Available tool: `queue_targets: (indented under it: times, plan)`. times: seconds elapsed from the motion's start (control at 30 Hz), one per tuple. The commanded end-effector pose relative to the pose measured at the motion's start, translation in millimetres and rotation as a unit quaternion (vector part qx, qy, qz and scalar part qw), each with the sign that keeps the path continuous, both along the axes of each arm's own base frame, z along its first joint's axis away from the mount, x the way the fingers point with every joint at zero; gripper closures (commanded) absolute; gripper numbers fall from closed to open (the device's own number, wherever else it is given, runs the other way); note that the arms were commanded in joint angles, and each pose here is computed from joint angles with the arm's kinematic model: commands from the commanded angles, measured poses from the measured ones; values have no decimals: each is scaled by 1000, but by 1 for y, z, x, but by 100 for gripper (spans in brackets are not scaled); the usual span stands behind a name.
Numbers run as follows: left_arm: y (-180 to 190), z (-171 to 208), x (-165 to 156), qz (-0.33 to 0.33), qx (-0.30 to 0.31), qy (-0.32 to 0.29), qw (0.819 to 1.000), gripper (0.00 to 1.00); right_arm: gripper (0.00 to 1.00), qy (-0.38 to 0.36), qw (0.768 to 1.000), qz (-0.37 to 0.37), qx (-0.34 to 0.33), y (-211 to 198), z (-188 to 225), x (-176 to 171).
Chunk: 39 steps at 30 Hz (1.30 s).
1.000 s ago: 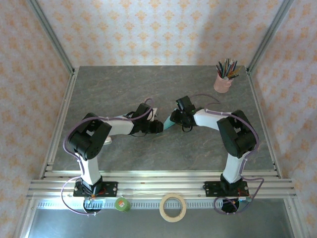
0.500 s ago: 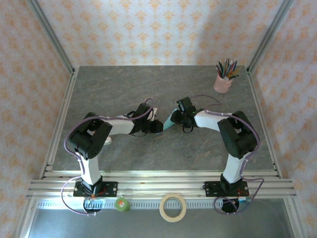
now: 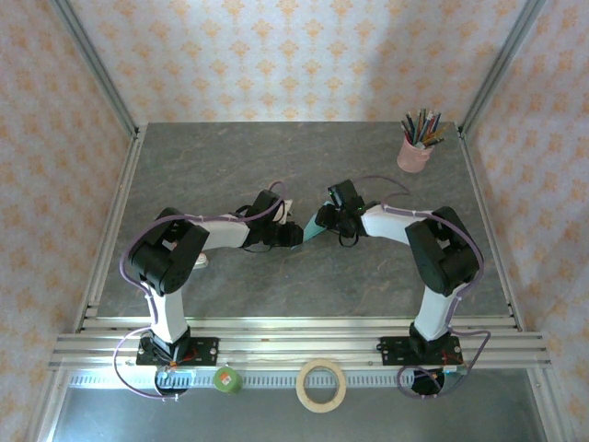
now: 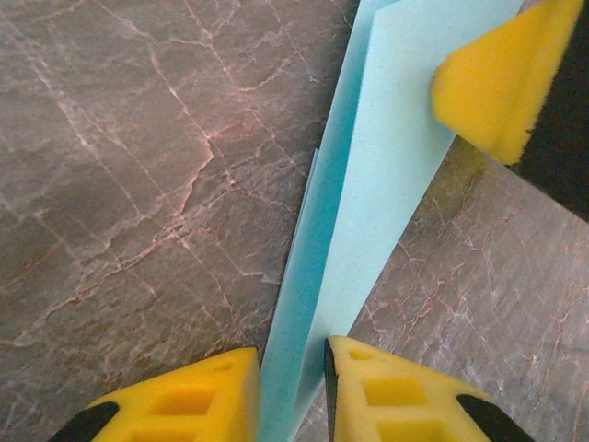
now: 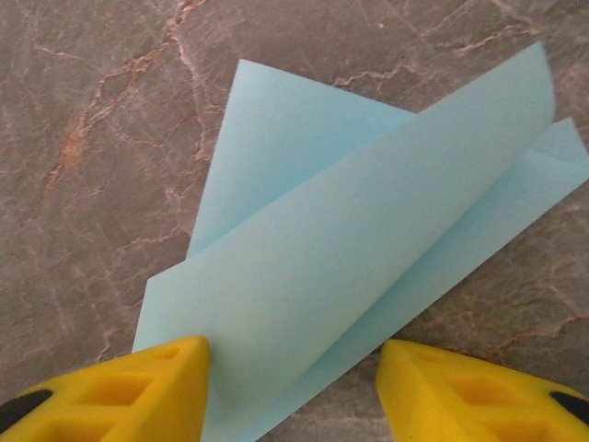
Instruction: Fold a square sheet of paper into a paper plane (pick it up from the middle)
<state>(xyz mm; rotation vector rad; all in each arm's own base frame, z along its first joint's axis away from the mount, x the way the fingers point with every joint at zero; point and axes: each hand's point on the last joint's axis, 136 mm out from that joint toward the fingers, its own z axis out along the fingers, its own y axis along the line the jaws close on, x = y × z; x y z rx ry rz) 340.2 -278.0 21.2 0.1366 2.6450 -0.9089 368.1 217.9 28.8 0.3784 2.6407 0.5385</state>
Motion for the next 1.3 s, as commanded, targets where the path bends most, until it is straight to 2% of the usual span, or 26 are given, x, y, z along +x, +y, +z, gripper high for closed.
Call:
queue_targets:
  times: [0.0, 0.17, 0.37, 0.5, 0.7, 1.27]
  plan:
    - [14, -49, -21, -8, 58, 50, 997, 74, 45, 7, 999, -21, -38, -22, -6, -11]
    - [13, -51, -22, -12, 59, 52, 997, 74, 43, -42, 999, -14, 10, -15, 39, -12]
    - [14, -52, -22, -13, 61, 53, 997, 74, 55, -64, 990, 40, 118, 21, 66, -21]
    - [14, -52, -23, -13, 61, 53, 997, 74, 64, -61, 984, 56, 155, 37, 66, -18]
    - [15, -54, -24, -14, 62, 56, 996, 74, 70, -58, 983, 61, 164, 48, 58, -7]
    - [15, -56, -27, -19, 64, 64, 996, 74, 72, -30, 990, 53, 125, 44, 23, -1]
